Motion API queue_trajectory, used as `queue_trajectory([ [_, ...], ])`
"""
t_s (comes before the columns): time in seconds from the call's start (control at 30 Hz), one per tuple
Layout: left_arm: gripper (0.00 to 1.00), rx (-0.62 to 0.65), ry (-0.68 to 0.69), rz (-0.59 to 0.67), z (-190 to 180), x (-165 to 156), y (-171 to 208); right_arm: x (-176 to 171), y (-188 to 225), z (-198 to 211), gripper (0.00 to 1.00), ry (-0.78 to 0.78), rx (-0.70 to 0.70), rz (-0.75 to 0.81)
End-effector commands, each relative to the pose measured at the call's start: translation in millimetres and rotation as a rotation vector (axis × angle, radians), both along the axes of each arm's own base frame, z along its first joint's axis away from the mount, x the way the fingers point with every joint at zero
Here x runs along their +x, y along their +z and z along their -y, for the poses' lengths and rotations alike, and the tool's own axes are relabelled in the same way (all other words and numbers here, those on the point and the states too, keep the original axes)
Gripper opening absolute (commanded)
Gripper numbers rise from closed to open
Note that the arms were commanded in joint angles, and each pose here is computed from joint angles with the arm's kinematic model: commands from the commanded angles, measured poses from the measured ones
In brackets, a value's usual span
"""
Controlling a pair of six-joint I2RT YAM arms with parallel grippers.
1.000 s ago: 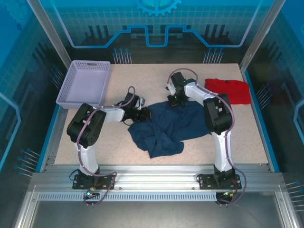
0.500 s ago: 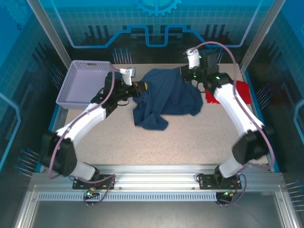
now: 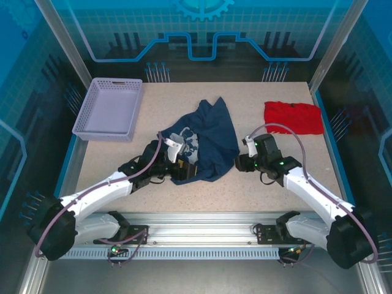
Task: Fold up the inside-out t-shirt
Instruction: Flatten out the T-shirt at the center of the table, then adjust the T-shirt at the center of the table.
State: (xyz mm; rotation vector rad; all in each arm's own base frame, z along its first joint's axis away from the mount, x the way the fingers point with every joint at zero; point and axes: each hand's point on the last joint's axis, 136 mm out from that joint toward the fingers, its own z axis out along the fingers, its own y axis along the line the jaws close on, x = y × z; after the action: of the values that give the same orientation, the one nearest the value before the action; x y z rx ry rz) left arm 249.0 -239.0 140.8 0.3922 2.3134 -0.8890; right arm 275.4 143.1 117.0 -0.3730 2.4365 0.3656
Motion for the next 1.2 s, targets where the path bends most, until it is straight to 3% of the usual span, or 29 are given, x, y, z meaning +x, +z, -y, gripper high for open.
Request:
queue_trajectory([
  [0.0, 0.72, 0.063, 0.21, 0.025, -28, 32, 7, 21, 18, -48, 0.57, 0.096, 0.07, 0.05],
  [0.13, 0.72, 0.072, 0.363, -0.135, -54, 52, -22, 39, 3, -87, 0.6, 0.164, 0.016, 0.015],
  [0.33, 0.73, 0.082, 0.253, -0.232, -23, 49, -46, 65, -39, -109, 0.66, 0.211, -0.103, -0.064],
  [0.37, 0.73, 0.092, 0.244, -0.24, -19, 48, -50, 67, -45, -109, 0.63, 0.216, -0.117, -0.078],
  [0.5, 0.71, 0.143, 0.202, -0.293, -5, 48, -74, 72, -42, -106, 0.27, 0.207, -0.136, -0.078],
  [0.57, 0.68, 0.163, 0.157, -0.317, 5, 43, -84, 74, -25, -97, 0.16, 0.176, -0.1, -0.063],
  [0.67, 0.58, 0.191, 0.095, -0.346, 17, 35, -97, 69, 1, -81, 0.06, 0.123, 0.063, -0.074],
  [0.77, 0.4, 0.229, 0.096, -0.365, 14, 35, -110, 61, 21, -64, 0.02, 0.064, 0.21, -0.08],
  [0.9, 0.05, 0.203, 0.1, -0.306, 12, 38, -98, 48, 21, -30, 0.0, -0.054, 0.286, -0.097],
  [0.93, 0.0, 0.186, 0.1, -0.28, 12, 39, -91, 45, 20, -21, 0.0, -0.084, 0.282, -0.1],
  [1.07, 0.0, 0.095, 0.103, -0.163, 5, 37, -57, 35, 11, 17, 0.05, -0.204, 0.182, -0.079],
  [1.17, 0.0, 0.022, 0.088, -0.114, 2, 30, -40, 27, 6, 16, 0.16, -0.141, 0.076, -0.057],
])
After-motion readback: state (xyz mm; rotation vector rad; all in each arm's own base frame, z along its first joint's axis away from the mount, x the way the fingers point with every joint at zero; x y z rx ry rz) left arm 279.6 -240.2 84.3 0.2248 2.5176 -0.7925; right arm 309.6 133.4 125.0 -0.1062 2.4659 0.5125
